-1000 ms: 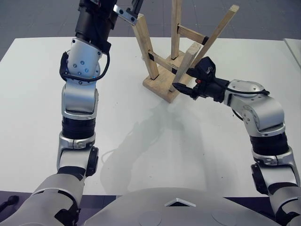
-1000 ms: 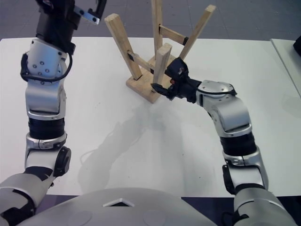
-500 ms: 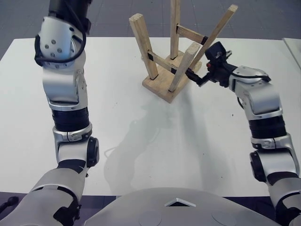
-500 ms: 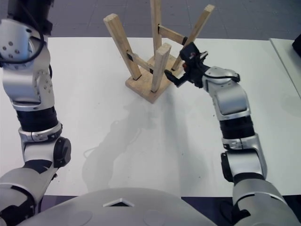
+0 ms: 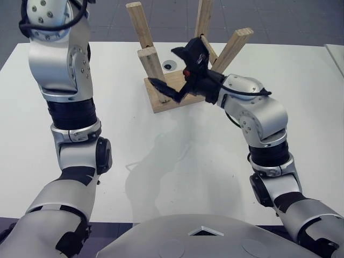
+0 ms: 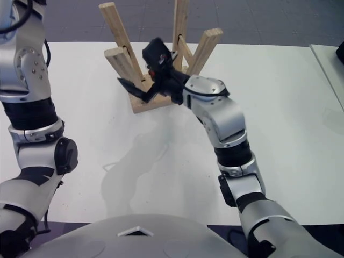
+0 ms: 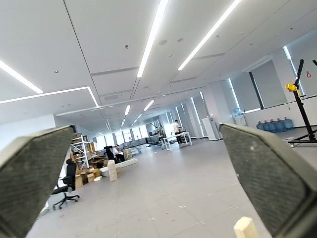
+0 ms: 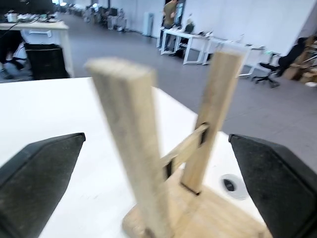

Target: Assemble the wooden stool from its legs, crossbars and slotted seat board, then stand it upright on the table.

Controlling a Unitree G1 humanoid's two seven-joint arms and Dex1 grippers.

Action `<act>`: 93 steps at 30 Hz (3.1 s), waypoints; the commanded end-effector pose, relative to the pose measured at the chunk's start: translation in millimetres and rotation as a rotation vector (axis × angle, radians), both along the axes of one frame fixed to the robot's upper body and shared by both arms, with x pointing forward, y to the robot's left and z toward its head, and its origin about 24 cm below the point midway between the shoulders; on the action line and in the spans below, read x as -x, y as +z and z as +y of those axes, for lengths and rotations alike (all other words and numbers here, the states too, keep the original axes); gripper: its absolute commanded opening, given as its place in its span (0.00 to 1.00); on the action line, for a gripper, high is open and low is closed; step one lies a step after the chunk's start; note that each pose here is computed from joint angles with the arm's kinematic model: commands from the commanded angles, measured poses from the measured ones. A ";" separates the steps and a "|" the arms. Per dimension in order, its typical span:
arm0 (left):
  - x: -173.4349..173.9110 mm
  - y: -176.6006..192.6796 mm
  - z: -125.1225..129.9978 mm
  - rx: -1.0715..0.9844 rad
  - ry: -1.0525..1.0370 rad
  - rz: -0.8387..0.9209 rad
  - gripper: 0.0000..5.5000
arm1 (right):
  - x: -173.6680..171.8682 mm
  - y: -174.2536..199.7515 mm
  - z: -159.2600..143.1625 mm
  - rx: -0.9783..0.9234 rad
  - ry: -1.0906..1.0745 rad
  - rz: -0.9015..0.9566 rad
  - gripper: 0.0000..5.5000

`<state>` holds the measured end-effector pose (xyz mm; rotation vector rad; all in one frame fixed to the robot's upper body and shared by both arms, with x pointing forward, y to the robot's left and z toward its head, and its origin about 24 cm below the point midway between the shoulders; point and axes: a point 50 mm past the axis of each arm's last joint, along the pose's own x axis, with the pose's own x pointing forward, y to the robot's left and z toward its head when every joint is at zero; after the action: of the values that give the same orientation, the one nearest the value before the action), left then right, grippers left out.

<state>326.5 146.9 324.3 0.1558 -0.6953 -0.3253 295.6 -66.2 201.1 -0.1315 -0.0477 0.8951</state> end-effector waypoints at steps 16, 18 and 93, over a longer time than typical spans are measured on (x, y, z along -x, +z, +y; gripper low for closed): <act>-2.4 -7.3 -27.1 0.197 -0.247 0.286 0.98 | -64.7 65.5 -88.5 -0.280 -0.514 -0.177 0.98; -3.2 -69.3 -27.2 0.134 -0.205 0.504 0.98 | -79.6 6.2 -83.0 -0.168 -0.521 -0.007 0.98; -13.9 -209.4 35.9 0.044 -1.009 0.867 0.23 | -7.0 -76.3 -164.3 0.045 -0.419 0.300 0.98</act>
<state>342.9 176.6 96.5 -0.2581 0.1763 -1.2060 305.2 -218.7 121.5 -0.0295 0.2604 0.5167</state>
